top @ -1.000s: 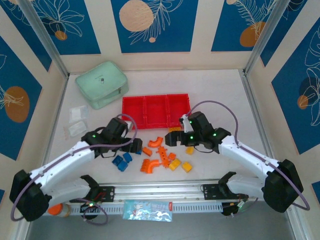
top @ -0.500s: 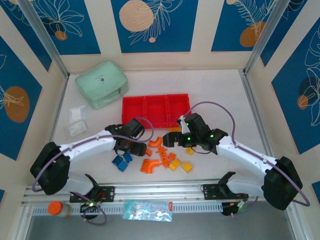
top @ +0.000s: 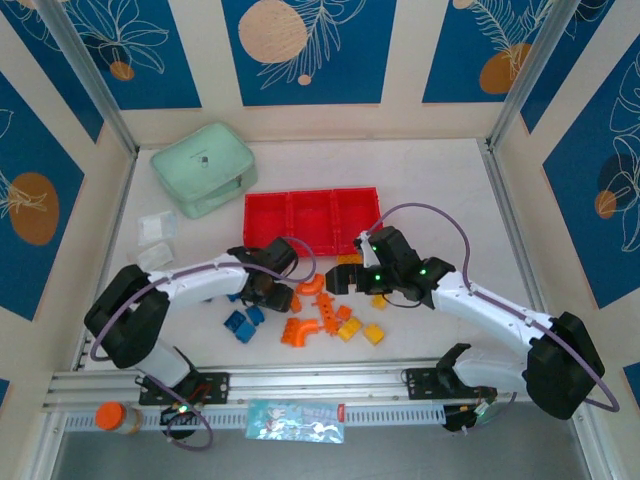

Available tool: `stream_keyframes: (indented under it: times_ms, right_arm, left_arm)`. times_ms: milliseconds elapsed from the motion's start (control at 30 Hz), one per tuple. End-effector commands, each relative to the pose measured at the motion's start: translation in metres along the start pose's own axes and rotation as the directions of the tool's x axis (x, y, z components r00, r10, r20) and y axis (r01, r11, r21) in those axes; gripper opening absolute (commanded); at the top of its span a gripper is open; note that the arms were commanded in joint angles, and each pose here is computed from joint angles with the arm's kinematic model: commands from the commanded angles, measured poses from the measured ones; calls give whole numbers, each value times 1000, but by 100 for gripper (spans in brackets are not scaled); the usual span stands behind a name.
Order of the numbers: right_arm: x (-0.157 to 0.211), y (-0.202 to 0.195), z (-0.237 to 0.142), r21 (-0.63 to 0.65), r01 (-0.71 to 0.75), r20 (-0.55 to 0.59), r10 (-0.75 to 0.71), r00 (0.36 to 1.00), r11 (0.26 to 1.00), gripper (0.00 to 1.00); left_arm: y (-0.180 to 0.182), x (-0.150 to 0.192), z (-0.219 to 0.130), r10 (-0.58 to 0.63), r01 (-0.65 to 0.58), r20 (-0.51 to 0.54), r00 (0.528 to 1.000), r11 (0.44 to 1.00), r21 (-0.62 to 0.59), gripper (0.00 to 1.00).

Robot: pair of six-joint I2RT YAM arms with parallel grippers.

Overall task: Sort the legos into containers by color
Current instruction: Pick up the lego from the middle-left of the table.

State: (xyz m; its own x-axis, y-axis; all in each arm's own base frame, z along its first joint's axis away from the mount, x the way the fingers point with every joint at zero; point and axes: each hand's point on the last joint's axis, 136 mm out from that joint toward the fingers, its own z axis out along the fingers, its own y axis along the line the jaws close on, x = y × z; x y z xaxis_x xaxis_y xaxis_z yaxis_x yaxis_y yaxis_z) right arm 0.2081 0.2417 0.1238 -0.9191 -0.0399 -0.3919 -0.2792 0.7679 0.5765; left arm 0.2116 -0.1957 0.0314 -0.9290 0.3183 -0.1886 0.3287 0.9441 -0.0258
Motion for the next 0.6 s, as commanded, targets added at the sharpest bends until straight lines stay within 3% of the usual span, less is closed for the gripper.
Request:
stream_keyframes:
  times_ms: [0,300,567]
  right_arm:
    - [-2,3,0,2,3,3,-4,1000,1000,99]
    - [-3,2,0,8,7,6,-7,1000,1000,99]
    - [-11,10,-5,-7,25,15,-24,1000,1000,99]
  left_arm:
    - [1,-13,-3,-2,4,39,999,999,-34,59]
    - [1,-18,-4,-17,19,58,998,999,-37,36]
    - [4,-26,-34,-35,39,127,991,999,-26,28]
